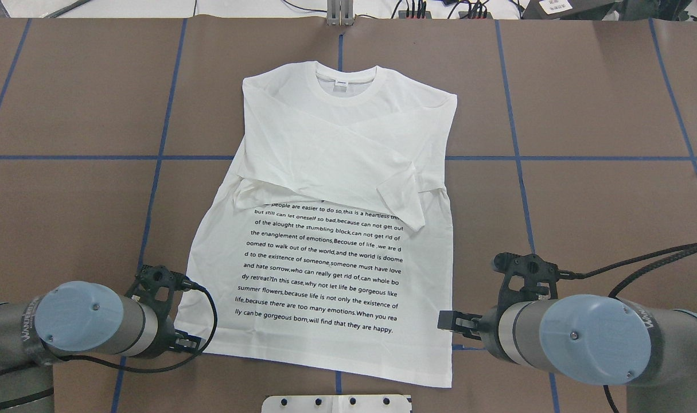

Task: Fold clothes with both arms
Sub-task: 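Grasp the hem corners with the left and right grippers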

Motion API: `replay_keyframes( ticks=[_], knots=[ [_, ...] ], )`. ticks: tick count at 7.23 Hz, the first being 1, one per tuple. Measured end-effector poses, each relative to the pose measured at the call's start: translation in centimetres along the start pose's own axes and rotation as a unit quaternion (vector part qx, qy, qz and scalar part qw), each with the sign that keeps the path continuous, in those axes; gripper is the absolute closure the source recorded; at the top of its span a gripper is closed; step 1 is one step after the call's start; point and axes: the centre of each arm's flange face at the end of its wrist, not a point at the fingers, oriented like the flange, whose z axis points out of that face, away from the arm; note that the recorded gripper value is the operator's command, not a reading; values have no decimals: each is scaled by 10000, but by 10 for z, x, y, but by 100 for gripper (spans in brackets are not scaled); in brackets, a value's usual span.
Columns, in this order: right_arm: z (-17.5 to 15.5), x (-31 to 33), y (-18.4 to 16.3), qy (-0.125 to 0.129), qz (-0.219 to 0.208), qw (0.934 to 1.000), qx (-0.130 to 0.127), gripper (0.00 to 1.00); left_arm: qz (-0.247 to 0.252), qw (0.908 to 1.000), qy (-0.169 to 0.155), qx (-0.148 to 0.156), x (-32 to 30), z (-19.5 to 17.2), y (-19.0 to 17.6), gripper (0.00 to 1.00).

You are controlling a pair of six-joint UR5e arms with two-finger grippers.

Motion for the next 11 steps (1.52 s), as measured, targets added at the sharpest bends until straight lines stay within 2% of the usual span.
replay_keyframes(
  ticks=[1, 2, 6, 9, 11],
  knots=[
    [0, 0, 0, -3, -1, 10000, -1, 0, 1, 10000, 1, -6, 0, 0, 0, 86],
    [0, 0, 0, -5, -1, 10000, -2, 0, 1, 10000, 8, -14, 0, 0, 1, 100],
    [1, -1, 4, -6, 8, 10000, -7, 0, 28, 9999, 102, 3, 5, -11, 1, 100],
    [18, -3, 33, 80, 345, 9993, 125, 12, 48, 9997, 217, 45, 11, -23, 2, 100],
    [36, -2, 51, 215, 613, 9978, 103, 13, 53, 9996, 262, 64, 13, -29, 2, 100]
  ],
)
